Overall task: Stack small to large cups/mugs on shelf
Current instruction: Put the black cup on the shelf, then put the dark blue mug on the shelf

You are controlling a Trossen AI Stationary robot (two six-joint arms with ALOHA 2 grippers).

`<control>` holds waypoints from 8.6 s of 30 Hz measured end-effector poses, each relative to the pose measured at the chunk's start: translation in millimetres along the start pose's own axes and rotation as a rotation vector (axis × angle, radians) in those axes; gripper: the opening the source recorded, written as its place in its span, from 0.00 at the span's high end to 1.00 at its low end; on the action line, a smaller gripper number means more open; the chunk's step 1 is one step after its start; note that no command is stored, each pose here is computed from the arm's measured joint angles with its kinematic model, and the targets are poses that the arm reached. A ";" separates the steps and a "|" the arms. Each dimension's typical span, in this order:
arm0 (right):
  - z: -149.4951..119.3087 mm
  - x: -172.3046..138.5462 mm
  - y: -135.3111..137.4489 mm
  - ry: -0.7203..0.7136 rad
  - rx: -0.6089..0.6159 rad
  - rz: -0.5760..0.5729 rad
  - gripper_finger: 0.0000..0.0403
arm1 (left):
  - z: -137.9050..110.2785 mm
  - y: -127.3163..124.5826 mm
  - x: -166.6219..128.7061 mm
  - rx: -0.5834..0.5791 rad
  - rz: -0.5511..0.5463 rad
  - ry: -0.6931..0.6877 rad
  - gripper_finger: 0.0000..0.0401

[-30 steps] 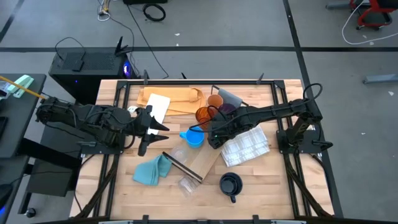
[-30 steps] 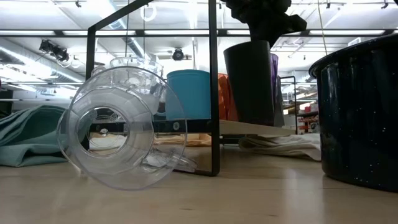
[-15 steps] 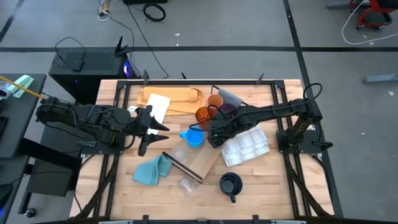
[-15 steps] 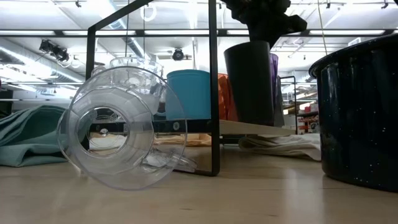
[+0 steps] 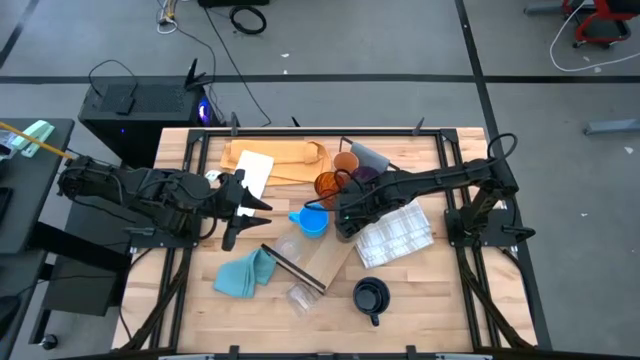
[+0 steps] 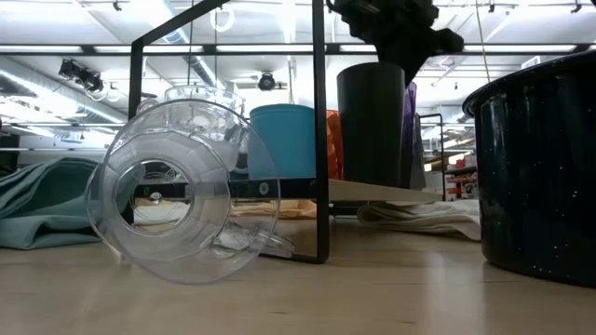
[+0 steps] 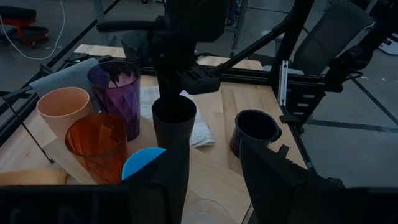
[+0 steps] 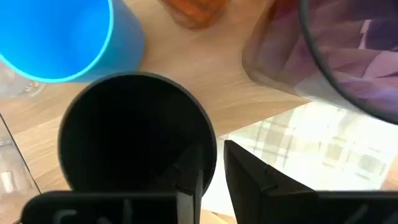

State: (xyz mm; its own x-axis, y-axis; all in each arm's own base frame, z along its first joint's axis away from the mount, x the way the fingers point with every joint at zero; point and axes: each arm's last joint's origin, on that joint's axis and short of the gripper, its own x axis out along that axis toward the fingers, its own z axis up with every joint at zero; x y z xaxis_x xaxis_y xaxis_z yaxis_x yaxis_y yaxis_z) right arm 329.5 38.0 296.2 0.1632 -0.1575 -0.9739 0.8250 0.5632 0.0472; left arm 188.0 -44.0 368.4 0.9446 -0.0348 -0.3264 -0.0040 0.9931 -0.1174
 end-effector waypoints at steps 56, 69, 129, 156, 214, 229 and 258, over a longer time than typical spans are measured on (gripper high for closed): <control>-212.7 -63.3 33.6 0.153 -0.459 0.329 0.71 | -0.2 0.1 0.1 0.003 0.000 0.001 0.59; -219.2 -14.3 67.8 0.155 -0.574 0.266 0.72 | -0.7 0.2 0.4 0.004 0.001 0.006 0.59; -230.5 45.3 99.4 0.204 0.364 0.131 0.68 | -0.5 -1.0 0.0 -0.031 -0.034 0.012 0.59; -223.2 43.0 93.6 0.238 0.221 0.084 0.67 | -1.1 -2.2 -0.2 -0.037 -0.045 0.018 0.59; -178.3 70.6 89.6 0.317 -0.018 0.159 0.69 | -1.2 -2.1 -0.2 -0.018 -0.045 0.018 0.59; -179.7 71.6 89.2 0.324 -0.026 0.160 0.88 | -1.5 -2.2 -0.1 -0.014 -0.045 0.019 0.59; -159.7 -7.9 58.2 0.162 -0.007 0.242 0.88 | -1.4 -2.1 -0.1 -0.011 -0.045 0.018 0.59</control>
State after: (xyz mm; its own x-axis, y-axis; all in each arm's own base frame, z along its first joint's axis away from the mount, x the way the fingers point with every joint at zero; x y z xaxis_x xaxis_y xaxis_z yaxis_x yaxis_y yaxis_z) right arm 289.8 201.5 271.2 0.2660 0.1138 -0.9572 0.7688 0.5740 0.2819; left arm 187.4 -46.3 367.3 0.9379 -0.0811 -0.3372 0.0344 0.9893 -0.1420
